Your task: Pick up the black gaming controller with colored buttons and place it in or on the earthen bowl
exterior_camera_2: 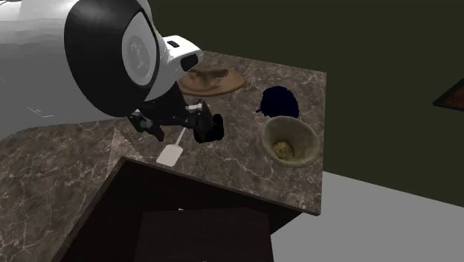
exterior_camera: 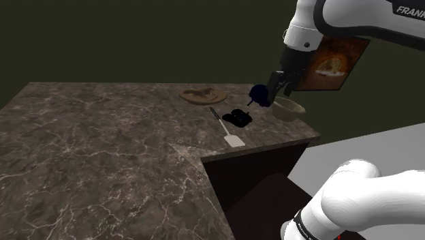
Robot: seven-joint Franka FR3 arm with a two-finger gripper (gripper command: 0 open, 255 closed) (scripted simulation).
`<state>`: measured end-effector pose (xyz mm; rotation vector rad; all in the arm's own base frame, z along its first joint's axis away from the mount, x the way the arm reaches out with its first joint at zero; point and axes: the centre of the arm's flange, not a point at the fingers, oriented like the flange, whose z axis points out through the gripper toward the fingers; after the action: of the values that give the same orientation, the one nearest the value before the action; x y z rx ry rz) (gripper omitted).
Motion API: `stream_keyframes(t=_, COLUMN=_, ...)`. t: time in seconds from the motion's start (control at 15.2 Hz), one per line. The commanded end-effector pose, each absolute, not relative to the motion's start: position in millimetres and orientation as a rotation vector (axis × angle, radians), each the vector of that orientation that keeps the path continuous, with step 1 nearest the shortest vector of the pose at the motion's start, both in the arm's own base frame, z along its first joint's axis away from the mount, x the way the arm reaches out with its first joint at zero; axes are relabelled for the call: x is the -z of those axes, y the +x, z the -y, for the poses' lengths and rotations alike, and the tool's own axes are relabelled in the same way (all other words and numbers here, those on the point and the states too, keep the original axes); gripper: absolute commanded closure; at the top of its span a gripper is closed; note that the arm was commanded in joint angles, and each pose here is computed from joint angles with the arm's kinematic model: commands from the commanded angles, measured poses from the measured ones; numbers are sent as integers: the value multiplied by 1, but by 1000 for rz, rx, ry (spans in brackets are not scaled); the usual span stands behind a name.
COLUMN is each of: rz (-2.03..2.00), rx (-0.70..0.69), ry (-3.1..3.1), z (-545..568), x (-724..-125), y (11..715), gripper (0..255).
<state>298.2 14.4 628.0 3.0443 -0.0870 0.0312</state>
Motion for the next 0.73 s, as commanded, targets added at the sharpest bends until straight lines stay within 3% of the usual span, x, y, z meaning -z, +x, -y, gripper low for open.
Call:
stream_keyframes(t=0.0, rz=87, rx=-31, ry=3044, z=-14, x=-628, y=298, gripper=0)
stream_keyframes(t=0.66, rz=121, rx=-105, ry=3088, z=31, x=-550, y=390, gripper=0)
